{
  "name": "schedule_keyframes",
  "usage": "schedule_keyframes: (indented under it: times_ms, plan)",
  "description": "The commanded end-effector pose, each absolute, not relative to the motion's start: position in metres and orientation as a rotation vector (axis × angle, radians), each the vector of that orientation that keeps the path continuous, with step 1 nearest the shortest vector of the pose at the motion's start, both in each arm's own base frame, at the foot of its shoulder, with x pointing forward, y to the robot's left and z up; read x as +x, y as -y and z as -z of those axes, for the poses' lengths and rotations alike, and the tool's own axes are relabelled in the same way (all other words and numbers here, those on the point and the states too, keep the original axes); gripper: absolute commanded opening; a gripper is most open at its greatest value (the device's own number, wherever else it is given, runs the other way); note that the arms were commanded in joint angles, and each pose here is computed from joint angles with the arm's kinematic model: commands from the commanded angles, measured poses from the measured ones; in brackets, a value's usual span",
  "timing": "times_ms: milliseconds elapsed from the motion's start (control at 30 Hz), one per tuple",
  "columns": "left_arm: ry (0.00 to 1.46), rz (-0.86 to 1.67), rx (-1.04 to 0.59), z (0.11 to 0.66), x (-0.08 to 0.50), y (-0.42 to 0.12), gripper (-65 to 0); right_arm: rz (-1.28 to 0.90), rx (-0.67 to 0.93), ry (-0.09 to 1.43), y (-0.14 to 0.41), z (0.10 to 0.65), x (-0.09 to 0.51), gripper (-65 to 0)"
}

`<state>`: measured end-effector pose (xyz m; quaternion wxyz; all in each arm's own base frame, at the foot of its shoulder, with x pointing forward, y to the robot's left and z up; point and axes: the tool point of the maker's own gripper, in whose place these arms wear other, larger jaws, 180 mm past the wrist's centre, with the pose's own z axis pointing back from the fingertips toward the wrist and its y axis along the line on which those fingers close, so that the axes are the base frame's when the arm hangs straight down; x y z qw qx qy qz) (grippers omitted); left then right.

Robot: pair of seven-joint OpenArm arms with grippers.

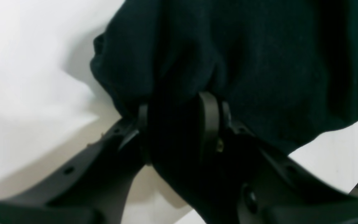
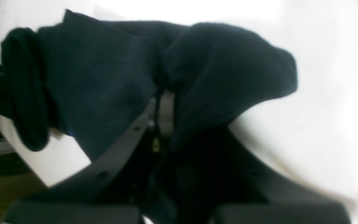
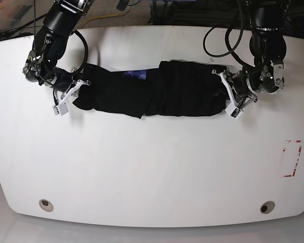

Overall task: Fold the T-shirt properly
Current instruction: 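Push both strip ends inward with both grippers, bunching the shirt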

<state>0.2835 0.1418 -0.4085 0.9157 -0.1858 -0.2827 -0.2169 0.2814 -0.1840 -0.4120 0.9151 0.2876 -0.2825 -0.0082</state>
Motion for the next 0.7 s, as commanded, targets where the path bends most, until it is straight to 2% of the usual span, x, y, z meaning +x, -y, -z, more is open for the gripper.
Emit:
schedule_keyframes:
  times_ms: [0,300,500,667]
  plan:
    - [0.540,0.447,-0.377,0.418,0.281,-0.142,-47.9,-0.044,0.502,0.650,0.201,0.387,0.289,-65.0]
    - [0.516,0.413,-0.461,0.430,0.286,-0.111,-47.9,-0.199,0.349,0.752,0.204,0.331,0.291,-65.0]
    - [0.539,0.403,-0.511,0.426,0.294,-0.088,-47.9,-0.414,0.323,0.842,0.158,0.289,0.305,-65.0]
    - [0.541,0.394,-0.549,0.426,0.293,-0.072,-47.9,-0.508,0.467,0.890,0.094,0.276,0.304,-65.0]
